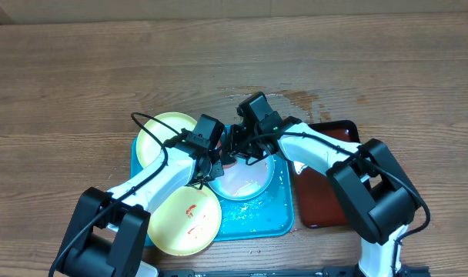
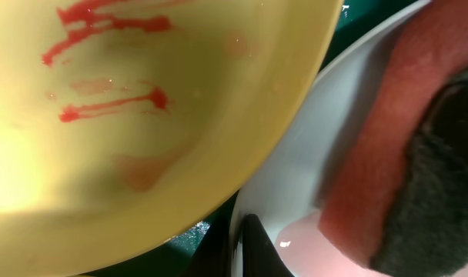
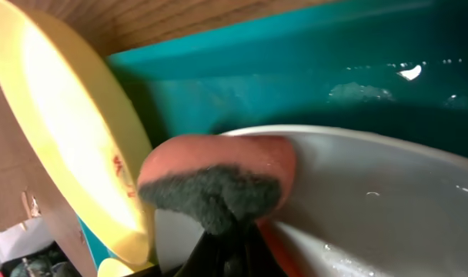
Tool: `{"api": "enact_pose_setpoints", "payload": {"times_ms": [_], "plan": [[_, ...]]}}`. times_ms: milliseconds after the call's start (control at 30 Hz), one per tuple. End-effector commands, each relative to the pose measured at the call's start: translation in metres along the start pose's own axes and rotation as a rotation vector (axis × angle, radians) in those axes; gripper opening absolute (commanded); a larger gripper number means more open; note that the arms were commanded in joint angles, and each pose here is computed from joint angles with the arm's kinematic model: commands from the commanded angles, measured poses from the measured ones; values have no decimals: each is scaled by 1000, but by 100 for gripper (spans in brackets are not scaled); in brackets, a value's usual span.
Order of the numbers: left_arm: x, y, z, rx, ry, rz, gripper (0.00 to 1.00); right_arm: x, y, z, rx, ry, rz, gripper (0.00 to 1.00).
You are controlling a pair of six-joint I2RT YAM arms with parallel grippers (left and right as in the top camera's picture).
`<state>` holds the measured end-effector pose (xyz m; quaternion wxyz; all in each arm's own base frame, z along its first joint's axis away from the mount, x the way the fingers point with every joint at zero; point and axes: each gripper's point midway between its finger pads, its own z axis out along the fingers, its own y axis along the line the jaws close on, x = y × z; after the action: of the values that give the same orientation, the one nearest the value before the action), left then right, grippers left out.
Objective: Clean dirty plates on tray and stack at the side
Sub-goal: 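Scrub the white plate's red smear with the sponge in the right gripper, then keep scrubbing the white plate with the sponge while left gripper holds rim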
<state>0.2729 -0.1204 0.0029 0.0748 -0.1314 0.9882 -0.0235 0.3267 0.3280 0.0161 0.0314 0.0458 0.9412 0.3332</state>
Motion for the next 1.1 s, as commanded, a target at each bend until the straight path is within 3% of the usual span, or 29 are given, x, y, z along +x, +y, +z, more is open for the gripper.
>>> {"api": "enact_pose_setpoints", "payload": {"times_ms": [0,267,533,933,1067], "plan": [[19,39,21,-169,47,19,4,3,-15,13,36,15,64,4],[20,42,20,-179,50,20,4,-21,-83,-4,250,-71,208,4],[19,44,20,-192,42,16,4,-17,-146,-43,456,-23,225,4],[19,44,20,-193,43,-2,4,9,-171,-96,704,30,153,4],[19,44,20,-194,43,-2,4,15,-172,-99,712,73,110,4]]}}
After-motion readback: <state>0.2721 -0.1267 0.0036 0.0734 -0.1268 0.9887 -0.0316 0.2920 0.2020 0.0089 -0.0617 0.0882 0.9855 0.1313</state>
